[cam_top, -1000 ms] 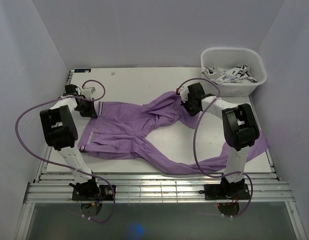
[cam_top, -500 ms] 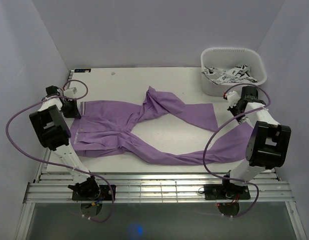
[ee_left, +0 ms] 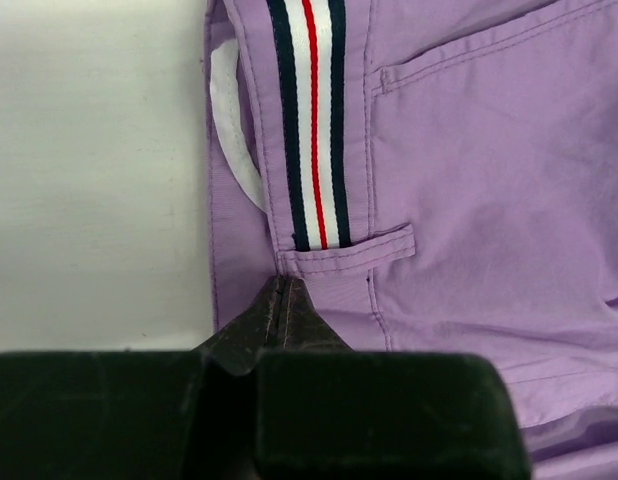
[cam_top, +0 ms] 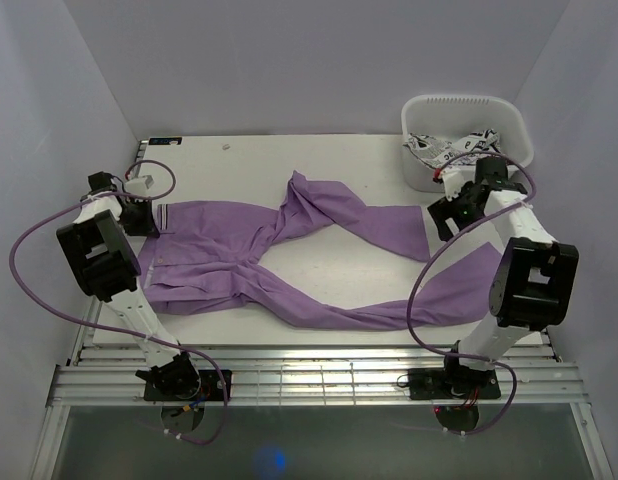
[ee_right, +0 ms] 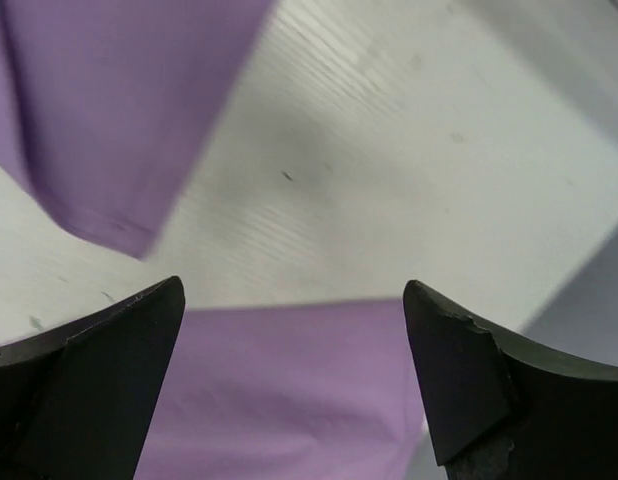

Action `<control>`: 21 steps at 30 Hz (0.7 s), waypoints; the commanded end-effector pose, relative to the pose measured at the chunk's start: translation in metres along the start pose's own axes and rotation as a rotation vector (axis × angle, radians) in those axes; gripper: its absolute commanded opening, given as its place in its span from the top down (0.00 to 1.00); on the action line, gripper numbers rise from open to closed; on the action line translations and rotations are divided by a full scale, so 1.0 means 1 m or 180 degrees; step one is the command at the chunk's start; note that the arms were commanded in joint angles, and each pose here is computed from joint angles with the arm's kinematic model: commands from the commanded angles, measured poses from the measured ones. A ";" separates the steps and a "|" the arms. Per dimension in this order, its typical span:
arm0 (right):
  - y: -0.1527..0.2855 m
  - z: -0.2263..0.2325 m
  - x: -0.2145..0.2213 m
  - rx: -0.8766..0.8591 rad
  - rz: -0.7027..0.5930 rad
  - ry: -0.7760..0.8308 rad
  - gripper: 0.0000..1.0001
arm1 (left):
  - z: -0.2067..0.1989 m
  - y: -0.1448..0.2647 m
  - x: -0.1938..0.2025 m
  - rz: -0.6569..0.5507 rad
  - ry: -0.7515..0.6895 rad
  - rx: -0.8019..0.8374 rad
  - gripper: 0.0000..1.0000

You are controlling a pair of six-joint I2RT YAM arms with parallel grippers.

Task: Fold and stack the trousers
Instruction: Flatten the trousers out

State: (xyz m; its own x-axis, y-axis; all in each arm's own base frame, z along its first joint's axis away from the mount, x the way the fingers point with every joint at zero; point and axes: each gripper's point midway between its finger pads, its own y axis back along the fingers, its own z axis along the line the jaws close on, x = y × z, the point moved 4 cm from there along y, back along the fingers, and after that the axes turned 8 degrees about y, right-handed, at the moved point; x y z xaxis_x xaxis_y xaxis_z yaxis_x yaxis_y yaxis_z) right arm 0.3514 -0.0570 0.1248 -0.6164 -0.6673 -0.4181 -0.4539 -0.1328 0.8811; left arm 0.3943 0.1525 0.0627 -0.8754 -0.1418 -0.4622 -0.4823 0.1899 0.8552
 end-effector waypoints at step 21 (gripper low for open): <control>-0.091 0.063 -0.001 -0.0009 0.0515 0.0539 0.92 | 0.005 -0.002 -0.004 0.0051 -0.0058 -0.0052 1.00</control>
State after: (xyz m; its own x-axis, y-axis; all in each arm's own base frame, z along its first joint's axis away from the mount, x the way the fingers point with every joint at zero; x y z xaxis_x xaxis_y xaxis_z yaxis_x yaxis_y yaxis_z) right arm 0.3796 0.0653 0.0552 -0.4778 -0.7626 -0.4361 -0.4179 -0.2393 0.8764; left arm 0.3934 0.1492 0.0604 -0.8855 -0.1392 -0.4433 -0.4639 0.2142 0.8596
